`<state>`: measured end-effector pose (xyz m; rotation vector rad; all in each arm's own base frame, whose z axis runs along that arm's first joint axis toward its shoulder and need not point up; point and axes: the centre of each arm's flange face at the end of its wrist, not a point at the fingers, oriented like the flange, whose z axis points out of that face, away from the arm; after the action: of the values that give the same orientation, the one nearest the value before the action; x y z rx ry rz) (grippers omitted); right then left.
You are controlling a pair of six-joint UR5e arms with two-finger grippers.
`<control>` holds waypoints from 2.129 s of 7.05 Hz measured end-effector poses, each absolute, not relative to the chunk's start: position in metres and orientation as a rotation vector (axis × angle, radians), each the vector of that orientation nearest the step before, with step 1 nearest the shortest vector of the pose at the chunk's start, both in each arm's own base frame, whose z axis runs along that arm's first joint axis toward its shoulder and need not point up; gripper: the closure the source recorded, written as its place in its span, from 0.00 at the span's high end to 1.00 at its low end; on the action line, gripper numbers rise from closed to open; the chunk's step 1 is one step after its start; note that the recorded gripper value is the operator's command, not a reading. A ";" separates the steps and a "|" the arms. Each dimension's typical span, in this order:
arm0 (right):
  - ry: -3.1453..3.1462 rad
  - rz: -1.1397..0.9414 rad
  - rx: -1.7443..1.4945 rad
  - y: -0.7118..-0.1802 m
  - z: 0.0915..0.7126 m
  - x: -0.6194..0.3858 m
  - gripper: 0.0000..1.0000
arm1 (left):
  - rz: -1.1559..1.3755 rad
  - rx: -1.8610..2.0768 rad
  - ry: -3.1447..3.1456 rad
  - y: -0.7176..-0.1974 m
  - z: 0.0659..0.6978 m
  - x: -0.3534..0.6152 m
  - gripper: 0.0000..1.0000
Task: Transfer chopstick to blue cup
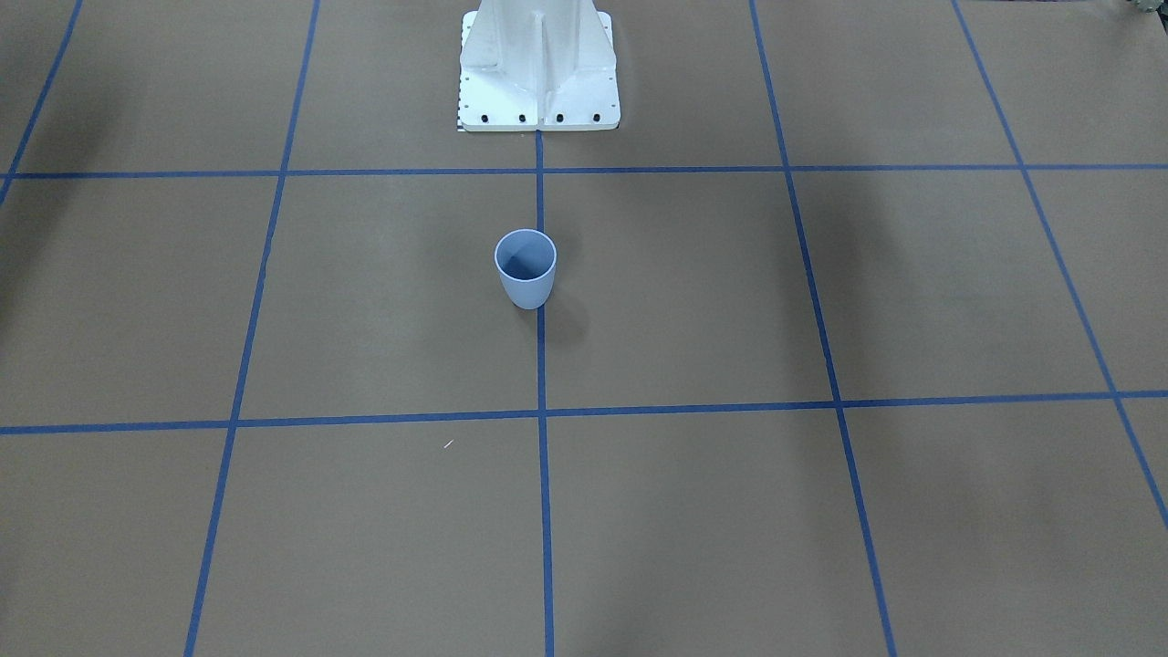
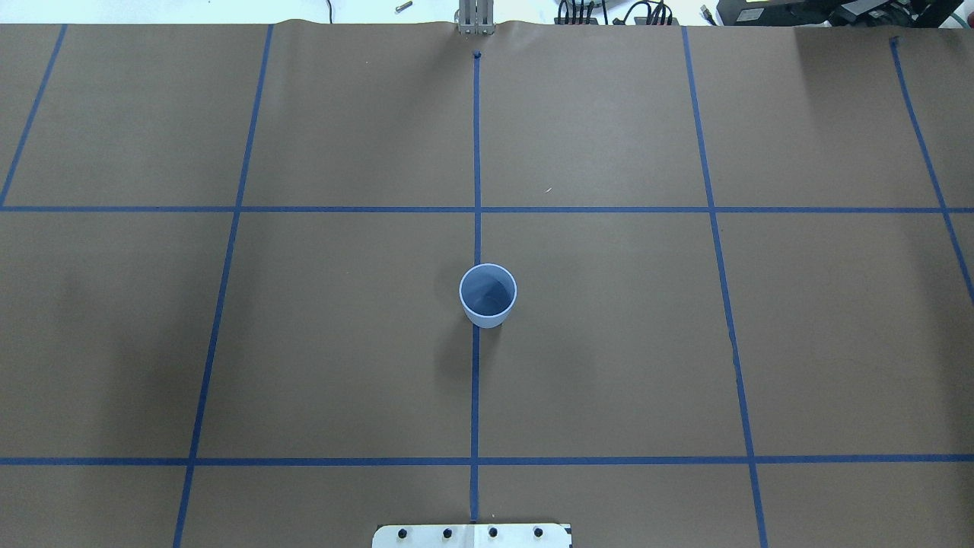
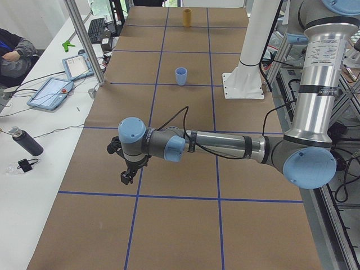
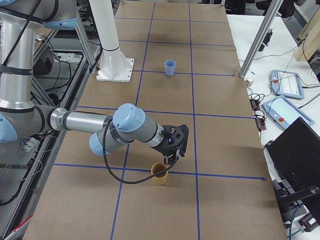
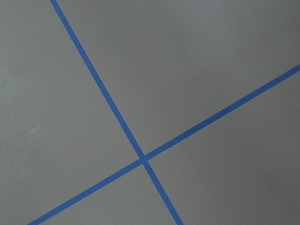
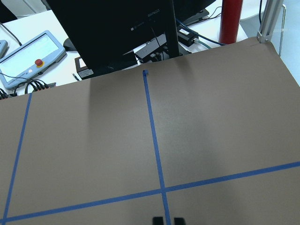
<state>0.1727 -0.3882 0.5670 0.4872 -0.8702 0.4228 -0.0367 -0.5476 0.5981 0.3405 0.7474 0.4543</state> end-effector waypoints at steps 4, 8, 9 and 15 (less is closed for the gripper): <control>-0.904 0.287 0.546 -0.438 0.485 0.142 0.00 | 0.421 0.292 0.754 -0.511 0.641 -0.040 0.99; -1.021 0.295 0.321 -0.498 0.368 -0.028 0.00 | 0.247 0.161 0.769 -0.487 0.642 -0.069 0.99; -0.983 0.366 0.231 -0.508 0.313 -0.091 0.00 | 0.237 0.153 0.769 -0.485 0.638 -0.072 0.99; -0.791 0.872 -0.029 -0.488 0.089 -0.352 0.00 | 0.232 0.146 0.772 -0.485 0.637 -0.072 0.99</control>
<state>-0.3523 -0.4881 0.0889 -0.0291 -0.7909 0.8722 -0.0720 -0.4847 0.6373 0.1462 0.7721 0.2316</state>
